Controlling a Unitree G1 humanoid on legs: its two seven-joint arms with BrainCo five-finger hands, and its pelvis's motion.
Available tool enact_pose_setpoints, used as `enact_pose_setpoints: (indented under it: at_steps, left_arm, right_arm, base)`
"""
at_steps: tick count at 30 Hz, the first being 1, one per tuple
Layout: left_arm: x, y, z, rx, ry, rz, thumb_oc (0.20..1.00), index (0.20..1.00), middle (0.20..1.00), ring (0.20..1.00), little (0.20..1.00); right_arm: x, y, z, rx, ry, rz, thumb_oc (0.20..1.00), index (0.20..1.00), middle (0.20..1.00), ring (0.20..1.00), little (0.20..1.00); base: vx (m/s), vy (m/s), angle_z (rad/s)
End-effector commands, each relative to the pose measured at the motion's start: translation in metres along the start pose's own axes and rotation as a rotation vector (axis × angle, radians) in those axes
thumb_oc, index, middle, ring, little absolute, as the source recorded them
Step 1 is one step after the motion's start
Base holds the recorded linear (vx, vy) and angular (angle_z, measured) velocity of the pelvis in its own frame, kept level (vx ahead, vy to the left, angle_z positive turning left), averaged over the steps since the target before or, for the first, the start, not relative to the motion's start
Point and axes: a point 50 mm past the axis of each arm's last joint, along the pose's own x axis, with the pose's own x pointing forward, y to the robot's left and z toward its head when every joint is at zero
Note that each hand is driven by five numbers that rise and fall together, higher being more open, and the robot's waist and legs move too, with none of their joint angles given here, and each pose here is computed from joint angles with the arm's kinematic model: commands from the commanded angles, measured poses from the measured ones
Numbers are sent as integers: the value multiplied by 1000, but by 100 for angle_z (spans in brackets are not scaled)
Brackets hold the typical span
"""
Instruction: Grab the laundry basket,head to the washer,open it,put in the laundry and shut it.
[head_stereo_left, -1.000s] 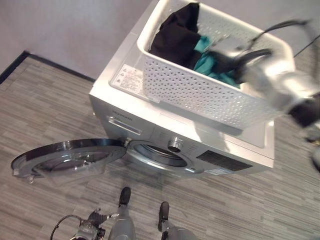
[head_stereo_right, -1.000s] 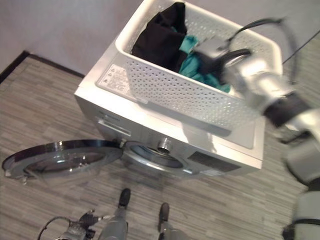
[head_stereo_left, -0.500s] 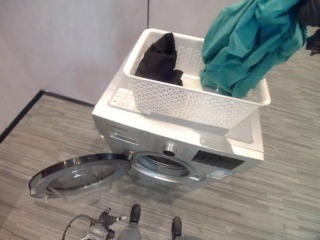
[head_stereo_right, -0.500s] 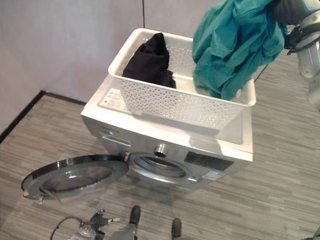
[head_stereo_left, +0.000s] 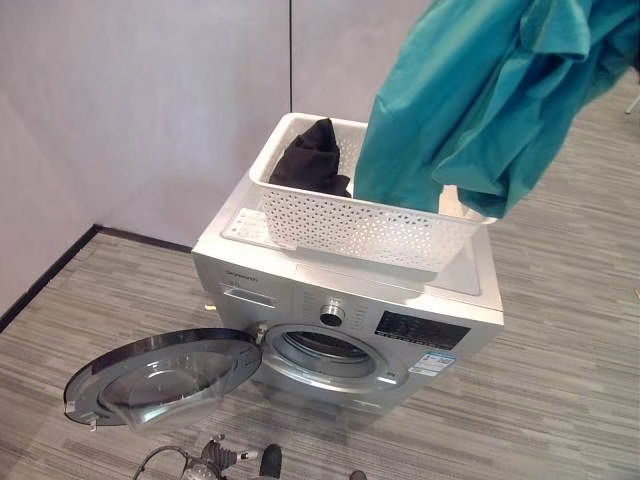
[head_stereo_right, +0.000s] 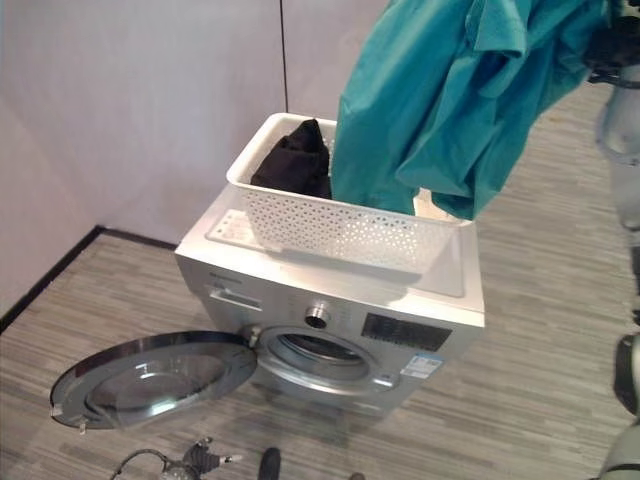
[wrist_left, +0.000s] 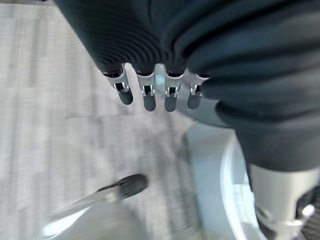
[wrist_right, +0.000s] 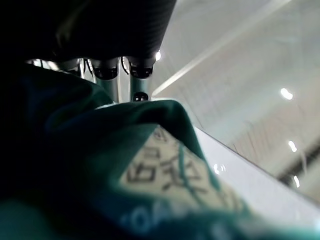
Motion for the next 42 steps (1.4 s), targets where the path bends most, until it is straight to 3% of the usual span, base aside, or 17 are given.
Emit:
enact_pose_setpoints:
  at_steps: [1,2,7,12,21,31,34,42]
  left_arm:
    - [4,44,25,-113,-124,102,1000,1000,1000,1000,1000]
    - [4,44,25,-115,-122,102,1000,1000,1000,1000,1000]
    - [-23,111,66,-204,-455,160,1000,1000,1000,1000,1000]
    - [-85,191,82,-207,-693,201,1000,1000,1000,1000,1000]
    - [-168,251,122,-197,-1008,240,1000,1000,1000,1000,1000]
    - [-186,227,179,-456,-1346,70,1000,1000,1000,1000,1000]
    - [-171,202,196,-634,-1370,-91,1000,1000,1000,1000,1000]
    - [-166,133,230,-709,-1399,-397,1000,1000,1000,1000,1000]
  right_arm:
    - [36,-21,23,419,61,-207,200,200,200,200,200]
    - [36,-20,23,422,61,-206,200,200,200,200,200]
    - [49,7,48,712,128,-158,200,200,200,200,200]
    - [45,29,57,934,192,-103,200,200,200,200,200]
    - [42,46,56,1090,269,-60,200,200,200,200,200]
    - [40,72,78,1237,318,13,200,200,200,200,200]
    - [32,85,85,1277,337,58,200,200,200,200,200]
    - [28,102,95,1366,407,72,200,200,200,200,200]
  base:
    - [0,0,0]
    - [-71,8,-2]
    - [-44,7,7]
    - [-16,-7,16]
    - [1,-10,10]
    - [6,-6,6]
    - [7,-7,-1]
    - [28,-9,-7]
